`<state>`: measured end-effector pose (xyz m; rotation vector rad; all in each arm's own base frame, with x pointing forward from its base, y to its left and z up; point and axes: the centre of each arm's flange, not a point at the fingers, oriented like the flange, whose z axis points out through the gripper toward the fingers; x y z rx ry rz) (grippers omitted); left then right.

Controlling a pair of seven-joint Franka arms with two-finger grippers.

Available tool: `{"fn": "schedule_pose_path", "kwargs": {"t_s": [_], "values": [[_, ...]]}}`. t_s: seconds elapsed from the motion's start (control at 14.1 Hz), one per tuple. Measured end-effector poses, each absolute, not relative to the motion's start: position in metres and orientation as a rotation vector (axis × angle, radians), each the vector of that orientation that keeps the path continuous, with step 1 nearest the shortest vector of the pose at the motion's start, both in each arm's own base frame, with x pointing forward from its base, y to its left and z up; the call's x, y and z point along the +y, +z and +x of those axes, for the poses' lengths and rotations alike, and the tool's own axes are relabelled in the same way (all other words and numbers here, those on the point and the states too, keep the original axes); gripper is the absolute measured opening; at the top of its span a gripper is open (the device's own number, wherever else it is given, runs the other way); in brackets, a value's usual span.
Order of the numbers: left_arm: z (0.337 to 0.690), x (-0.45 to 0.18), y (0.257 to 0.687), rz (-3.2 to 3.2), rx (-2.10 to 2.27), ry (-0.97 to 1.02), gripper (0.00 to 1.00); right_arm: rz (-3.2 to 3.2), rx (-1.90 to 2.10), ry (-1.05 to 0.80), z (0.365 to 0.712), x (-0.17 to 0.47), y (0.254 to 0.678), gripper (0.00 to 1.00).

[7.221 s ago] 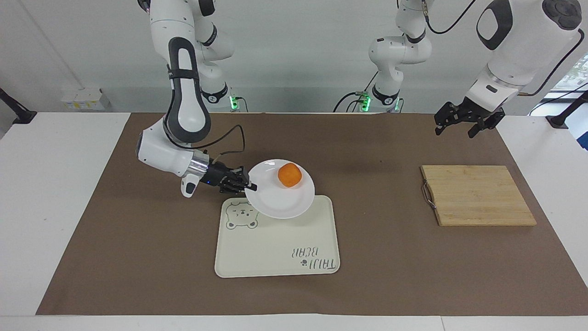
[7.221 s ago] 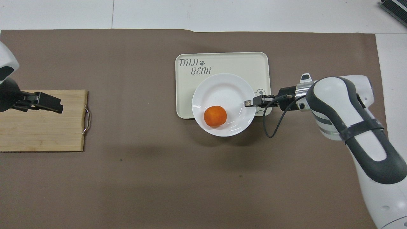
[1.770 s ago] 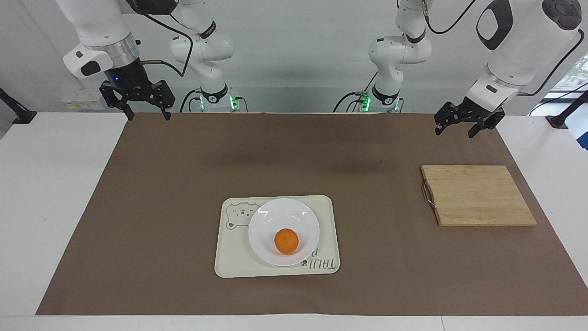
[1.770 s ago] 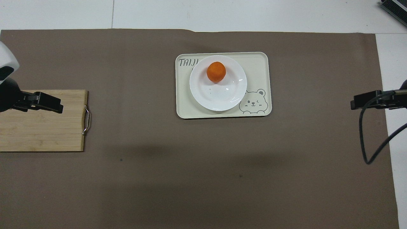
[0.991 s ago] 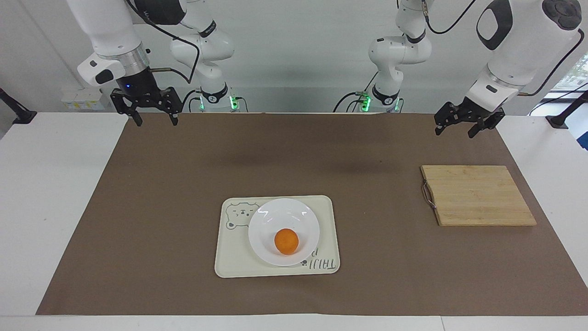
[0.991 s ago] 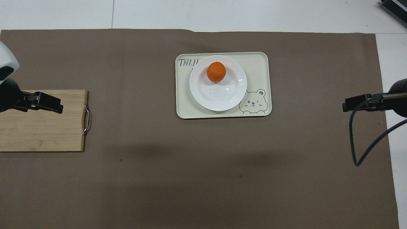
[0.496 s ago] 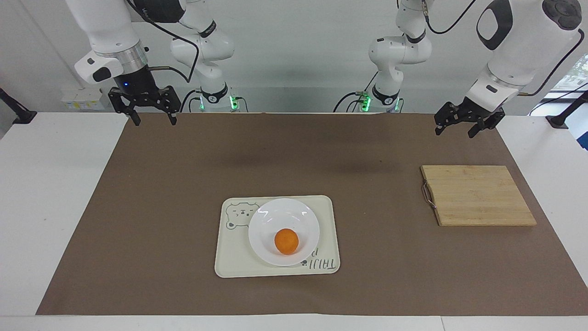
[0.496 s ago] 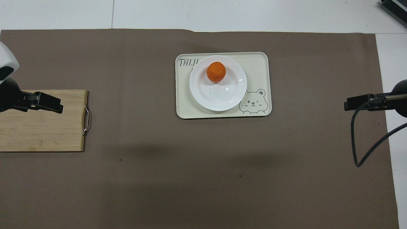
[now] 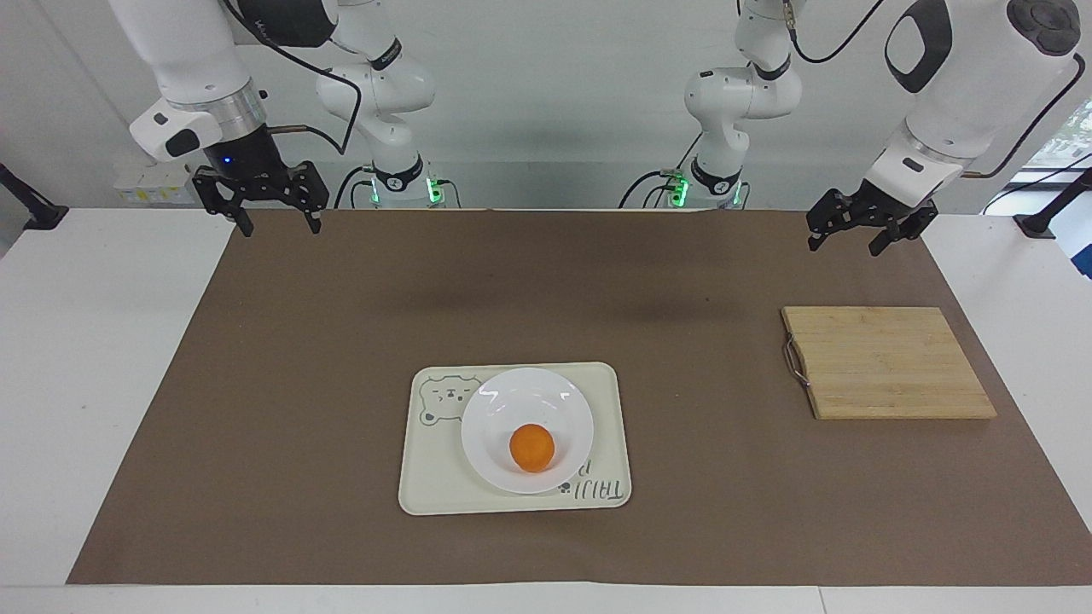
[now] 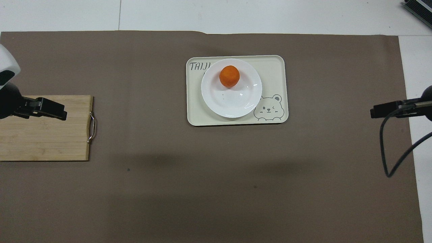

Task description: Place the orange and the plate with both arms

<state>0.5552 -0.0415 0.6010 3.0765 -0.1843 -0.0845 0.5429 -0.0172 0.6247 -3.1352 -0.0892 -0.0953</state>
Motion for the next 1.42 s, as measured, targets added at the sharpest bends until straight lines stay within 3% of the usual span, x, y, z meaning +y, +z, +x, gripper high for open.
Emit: {"fn": "schedule_pose_path", "kwargs": {"t_s": [1.42], "values": [[0.557,-0.029,0.608,3.109,-0.159,-0.061,1.0,-3.135,-0.09,-0.061,0.541,-0.017,0.622,1.0]]}}
